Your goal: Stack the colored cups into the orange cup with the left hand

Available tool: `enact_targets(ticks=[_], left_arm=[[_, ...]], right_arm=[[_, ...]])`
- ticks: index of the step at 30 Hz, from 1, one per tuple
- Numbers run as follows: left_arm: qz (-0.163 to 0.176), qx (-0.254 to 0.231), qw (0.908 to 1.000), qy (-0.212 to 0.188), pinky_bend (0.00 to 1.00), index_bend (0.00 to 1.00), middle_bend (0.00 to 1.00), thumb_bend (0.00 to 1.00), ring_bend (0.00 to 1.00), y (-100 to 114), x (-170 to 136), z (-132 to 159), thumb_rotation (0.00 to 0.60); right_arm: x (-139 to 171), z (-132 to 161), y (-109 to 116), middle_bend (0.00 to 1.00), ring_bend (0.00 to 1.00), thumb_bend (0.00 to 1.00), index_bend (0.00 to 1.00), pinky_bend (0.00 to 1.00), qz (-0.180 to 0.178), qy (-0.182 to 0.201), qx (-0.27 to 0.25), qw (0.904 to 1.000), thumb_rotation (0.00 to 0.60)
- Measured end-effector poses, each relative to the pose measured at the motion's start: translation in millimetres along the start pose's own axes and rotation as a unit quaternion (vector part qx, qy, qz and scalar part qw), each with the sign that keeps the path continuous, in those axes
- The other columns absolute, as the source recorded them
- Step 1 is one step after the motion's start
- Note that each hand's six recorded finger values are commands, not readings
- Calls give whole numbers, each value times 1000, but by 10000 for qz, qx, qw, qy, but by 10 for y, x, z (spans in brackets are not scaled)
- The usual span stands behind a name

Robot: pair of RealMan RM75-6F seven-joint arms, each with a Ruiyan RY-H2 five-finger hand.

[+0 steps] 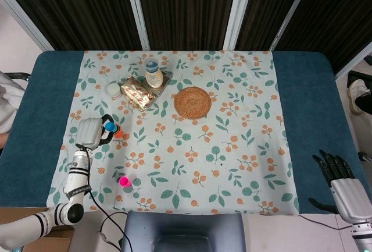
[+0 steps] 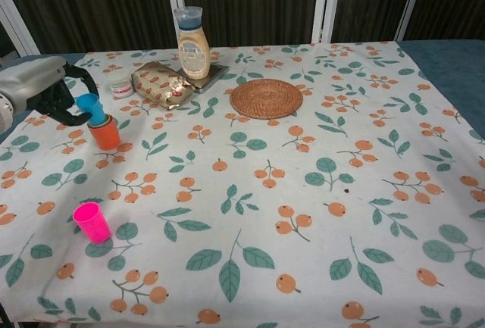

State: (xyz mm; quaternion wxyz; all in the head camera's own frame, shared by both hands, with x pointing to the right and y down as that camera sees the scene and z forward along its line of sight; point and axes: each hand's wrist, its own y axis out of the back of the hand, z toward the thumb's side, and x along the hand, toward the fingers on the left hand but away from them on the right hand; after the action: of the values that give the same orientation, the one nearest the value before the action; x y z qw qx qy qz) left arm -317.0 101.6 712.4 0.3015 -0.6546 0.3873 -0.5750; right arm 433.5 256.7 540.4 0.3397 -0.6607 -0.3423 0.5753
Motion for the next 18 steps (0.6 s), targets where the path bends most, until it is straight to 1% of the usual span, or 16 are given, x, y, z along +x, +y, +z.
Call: enact_targets(ticks=[2, 4, 6, 7, 8, 11, 14, 18], left_arm=[[-48, 9, 10000, 5, 1000, 558, 1000, 365, 1000, -30, -3, -6, 600], [-96, 8, 10000, 8, 1000, 426, 1000, 369, 1000, -59, -9, -10, 600], [-146, -10, 9999, 15, 1000, 131, 1000, 368, 1000, -82, -12, -13, 600], [-165, -25, 9999, 13, 1000, 42, 1000, 367, 1000, -90, -13, -9, 600], [-159, -39, 9999, 3, 1000, 1, 1000, 365, 1000, -88, -16, -2, 600], [-108, -128, 9998, -117, 1000, 0, 1000, 365, 1000, -60, -48, 64, 600], [-98, -223, 9992, -332, 1000, 0, 1000, 361, 1000, -25, -129, 165, 600], [-225, -451, 9965, -674, 1000, 0, 1000, 355, 1000, 21, -331, 314, 600]], right_arm=[[3, 0, 3, 0, 0, 185, 0, 0, -9, 0, -5, 10000, 600], [2, -1, 2, 0, 0, 185, 0, 0, -9, -3, -3, 10000, 600], [-1, 0, -3, 0, 0, 185, 0, 0, 5, -2, 3, 10000, 600], [-2, 0, -5, 0, 0, 185, 0, 0, 9, -1, 7, 10000, 600], [-3, 0, -5, 0, 0, 185, 0, 0, 10, -2, 7, 10000, 600], [-6, 0, -7, 0, 0, 185, 0, 0, 9, -5, 11, 10000, 600], [-9, 5, -22, 0, 0, 185, 0, 0, 39, 1, 30, 10000, 600], [-3, 11, -24, 0, 0, 185, 0, 0, 45, 11, 27, 10000, 600]])
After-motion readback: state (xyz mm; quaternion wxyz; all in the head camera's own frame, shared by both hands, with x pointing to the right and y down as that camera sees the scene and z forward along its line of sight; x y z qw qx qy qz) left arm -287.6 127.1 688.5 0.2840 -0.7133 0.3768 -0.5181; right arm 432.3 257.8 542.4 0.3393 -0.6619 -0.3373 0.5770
